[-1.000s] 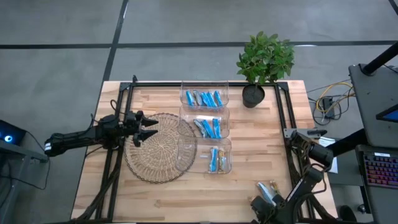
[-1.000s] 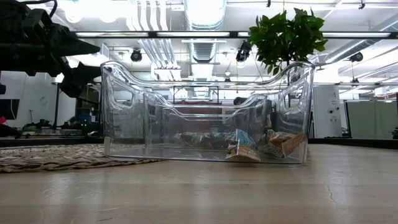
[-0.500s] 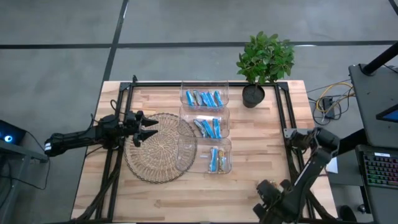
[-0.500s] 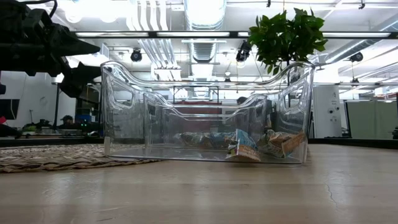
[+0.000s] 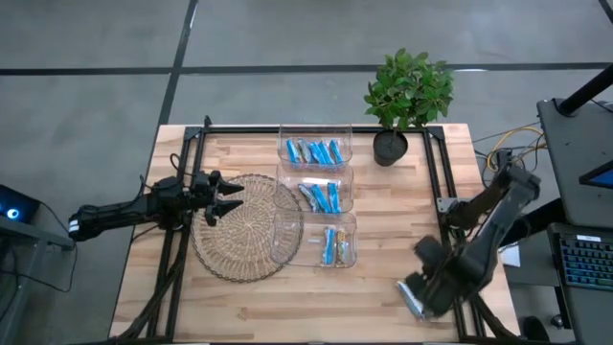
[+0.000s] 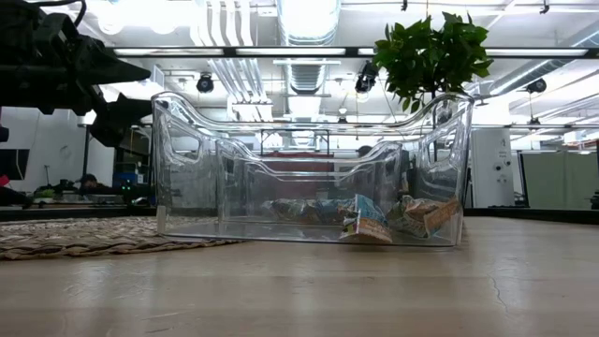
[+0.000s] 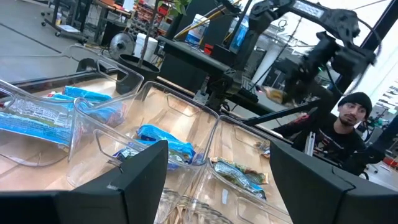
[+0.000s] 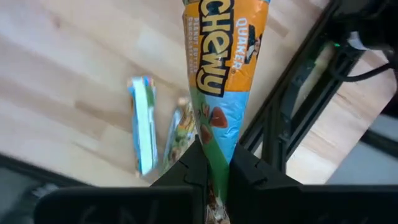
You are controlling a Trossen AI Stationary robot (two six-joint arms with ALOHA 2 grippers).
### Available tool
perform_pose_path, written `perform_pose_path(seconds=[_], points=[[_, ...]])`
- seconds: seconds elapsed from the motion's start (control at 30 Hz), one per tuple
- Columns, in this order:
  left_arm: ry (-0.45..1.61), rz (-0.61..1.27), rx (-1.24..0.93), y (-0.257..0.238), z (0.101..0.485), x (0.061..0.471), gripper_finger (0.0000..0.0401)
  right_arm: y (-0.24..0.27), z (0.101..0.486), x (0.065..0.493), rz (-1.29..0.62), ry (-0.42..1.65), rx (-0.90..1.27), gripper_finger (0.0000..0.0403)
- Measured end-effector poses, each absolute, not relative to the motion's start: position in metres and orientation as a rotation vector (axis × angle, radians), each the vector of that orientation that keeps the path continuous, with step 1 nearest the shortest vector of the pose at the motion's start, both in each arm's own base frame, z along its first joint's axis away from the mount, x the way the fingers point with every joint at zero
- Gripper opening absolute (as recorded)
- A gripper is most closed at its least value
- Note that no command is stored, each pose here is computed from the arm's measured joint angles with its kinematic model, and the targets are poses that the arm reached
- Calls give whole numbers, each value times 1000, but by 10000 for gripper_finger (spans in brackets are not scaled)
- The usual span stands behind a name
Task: Pick and place Granola Bars by type
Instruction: Put the yellow granola bar into the bottom transparent bin
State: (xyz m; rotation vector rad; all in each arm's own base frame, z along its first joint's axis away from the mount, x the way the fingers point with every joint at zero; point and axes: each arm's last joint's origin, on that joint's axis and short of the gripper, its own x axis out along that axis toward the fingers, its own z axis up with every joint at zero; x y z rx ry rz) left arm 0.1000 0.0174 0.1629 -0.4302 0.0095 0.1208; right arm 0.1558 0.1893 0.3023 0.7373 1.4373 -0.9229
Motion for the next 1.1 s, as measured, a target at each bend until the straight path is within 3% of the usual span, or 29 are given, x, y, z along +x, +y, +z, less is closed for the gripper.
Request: perform_pose_path(seconds=[0.23,0.47,1.1], points=[[10,120,-430,17,163,100,261,148,308,158,-1043,1354,912,17],[10,120,-430,17,163,100,261,112,301,186,-1153,1272,1029,17],[9,120,-430,17,163,100,261,75,262,361,-1055,1068,1308,12]])
